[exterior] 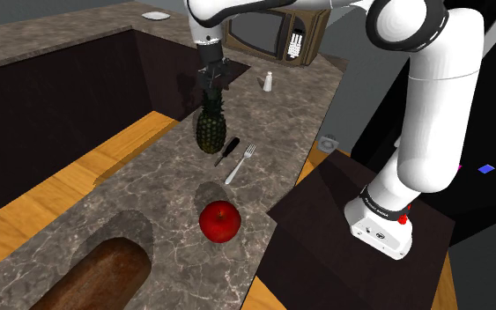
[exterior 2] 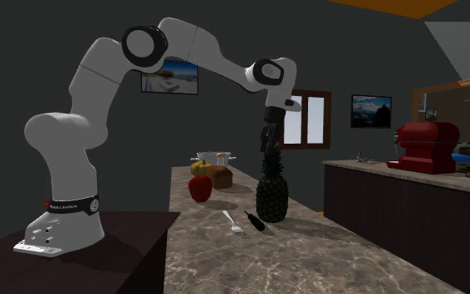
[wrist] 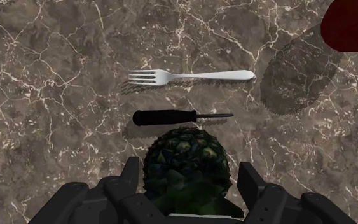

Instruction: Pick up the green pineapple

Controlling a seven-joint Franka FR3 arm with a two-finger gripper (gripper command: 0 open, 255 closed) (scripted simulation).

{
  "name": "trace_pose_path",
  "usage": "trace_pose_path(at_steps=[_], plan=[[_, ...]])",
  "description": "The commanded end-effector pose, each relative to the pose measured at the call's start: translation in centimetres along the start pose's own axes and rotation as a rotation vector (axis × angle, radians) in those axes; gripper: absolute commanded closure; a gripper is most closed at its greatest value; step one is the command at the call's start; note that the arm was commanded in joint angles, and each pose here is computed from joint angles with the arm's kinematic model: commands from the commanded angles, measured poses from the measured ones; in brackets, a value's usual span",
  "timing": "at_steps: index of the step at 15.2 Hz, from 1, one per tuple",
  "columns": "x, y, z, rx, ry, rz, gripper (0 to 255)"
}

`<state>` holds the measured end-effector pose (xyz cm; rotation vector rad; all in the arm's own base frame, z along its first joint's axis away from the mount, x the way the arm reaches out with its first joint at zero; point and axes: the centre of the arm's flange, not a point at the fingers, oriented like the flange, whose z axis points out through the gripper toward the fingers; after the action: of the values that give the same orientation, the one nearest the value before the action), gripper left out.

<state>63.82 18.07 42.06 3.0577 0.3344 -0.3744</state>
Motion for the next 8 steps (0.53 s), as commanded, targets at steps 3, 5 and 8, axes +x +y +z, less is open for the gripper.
trace_pose_path(at_steps=[3,5,8], plan=[[-0.5,0.1,-1.8,0.000,0.000,0.000,255],[-0.7,0.1,-2.8,0.000,0.000,0.000,255],[-1.1,0.1,-4.3,0.000,0.000,0.000,255]])
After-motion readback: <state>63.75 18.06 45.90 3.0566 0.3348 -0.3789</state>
